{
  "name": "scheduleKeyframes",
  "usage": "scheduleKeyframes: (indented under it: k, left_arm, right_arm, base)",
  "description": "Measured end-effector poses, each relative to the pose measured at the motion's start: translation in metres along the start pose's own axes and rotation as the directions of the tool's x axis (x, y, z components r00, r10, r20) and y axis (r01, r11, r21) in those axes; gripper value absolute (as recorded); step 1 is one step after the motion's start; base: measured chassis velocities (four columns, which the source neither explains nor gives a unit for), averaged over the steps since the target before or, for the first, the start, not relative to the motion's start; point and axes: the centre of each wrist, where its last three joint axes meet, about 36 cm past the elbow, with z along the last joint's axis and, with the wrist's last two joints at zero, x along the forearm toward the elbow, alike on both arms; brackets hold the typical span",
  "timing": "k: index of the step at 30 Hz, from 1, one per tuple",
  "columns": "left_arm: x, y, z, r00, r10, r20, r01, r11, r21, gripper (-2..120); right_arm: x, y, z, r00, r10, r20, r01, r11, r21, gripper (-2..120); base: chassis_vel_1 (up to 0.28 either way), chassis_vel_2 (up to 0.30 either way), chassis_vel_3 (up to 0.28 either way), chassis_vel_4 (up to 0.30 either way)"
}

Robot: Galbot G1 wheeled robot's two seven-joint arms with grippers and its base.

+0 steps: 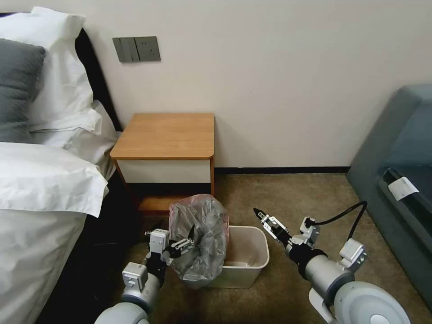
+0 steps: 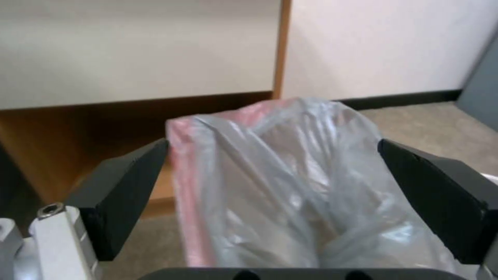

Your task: Pick up the garbage bag from the table and place it over the trash can.

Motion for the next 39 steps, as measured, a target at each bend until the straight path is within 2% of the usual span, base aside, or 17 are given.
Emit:
scheduleKeyframes:
  k: [10,16,27,31,39]
  left_arm:
    - [-0.017,0.000,0.019,0.998,0.042,-0.055,-0.040,0.998,0.038,100]
    - [-0.022,0.000,0.033,0.995,0.010,-0.103,-0.005,0.999,0.045,100]
    - [-0.025,-0.003,0.040,0.993,-0.031,-0.118,0.037,0.998,0.052,100]
    - [-0.026,-0.005,0.044,0.987,-0.069,-0.142,0.075,0.997,0.035,100]
    - [-0.032,-0.009,0.048,0.986,-0.057,-0.154,0.063,0.998,0.029,100]
  right_arm:
    - [0.000,0.000,0.002,1.000,0.009,0.013,-0.010,1.000,0.010,100]
    - [0.000,-0.001,0.002,1.000,0.017,0.021,-0.017,1.000,0.011,100]
    - [-0.003,-0.005,0.003,0.999,0.026,0.023,-0.026,1.000,0.007,100]
    - [-0.007,-0.008,0.003,0.999,0.030,0.023,-0.030,1.000,0.006,100]
    - [-0.011,-0.012,0.002,0.999,0.040,0.023,-0.040,0.999,0.007,100]
  base:
    - [0.000,0.000,0.000,0.000]
    - [0.000,0.000,0.000,0.000]
    - [0.000,0.000,0.000,0.000]
    - [0.000,0.000,0.000,0.000]
    - [0.000,0.000,0.000,0.000]
